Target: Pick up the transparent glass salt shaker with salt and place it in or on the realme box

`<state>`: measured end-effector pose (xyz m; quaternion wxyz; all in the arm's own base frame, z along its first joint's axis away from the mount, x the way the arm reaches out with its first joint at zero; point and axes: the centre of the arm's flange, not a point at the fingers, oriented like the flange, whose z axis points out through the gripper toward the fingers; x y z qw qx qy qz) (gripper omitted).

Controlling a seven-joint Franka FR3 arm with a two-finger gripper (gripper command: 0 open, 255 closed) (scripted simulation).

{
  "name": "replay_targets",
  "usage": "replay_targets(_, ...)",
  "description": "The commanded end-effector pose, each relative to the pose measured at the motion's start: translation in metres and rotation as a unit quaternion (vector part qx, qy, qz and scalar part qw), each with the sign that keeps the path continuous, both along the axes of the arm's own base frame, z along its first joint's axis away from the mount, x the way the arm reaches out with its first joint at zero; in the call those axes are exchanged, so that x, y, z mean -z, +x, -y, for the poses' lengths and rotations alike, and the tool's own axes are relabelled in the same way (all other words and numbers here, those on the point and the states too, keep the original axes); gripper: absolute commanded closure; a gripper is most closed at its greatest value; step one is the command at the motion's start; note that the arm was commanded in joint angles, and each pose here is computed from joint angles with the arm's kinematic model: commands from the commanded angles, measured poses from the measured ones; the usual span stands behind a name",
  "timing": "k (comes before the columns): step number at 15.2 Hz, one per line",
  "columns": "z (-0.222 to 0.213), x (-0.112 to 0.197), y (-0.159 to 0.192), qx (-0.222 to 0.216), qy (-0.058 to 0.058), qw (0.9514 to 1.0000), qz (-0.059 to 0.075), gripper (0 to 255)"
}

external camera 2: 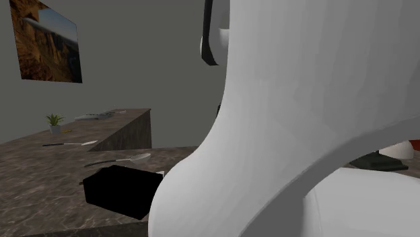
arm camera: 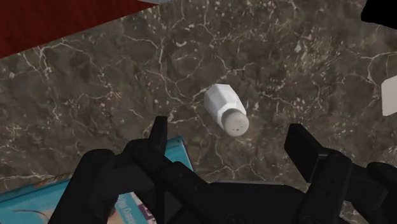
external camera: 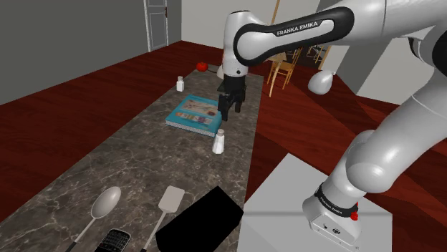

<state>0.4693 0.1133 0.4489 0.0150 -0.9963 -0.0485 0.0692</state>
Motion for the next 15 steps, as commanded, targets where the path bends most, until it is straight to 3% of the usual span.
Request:
replay_targets(1, -0.009, 0.025, 0.015, 0.004, -0.003, 0.9999, -0.012, 0)
replay_targets(6, -0.029, 0.074, 0.048, 0.012, -0.009, 0.9992, -0.039, 0)
replay_targets(15, -0.030, 0.113, 0.040, 0.012, -0.009, 0.9992, -0.039, 0)
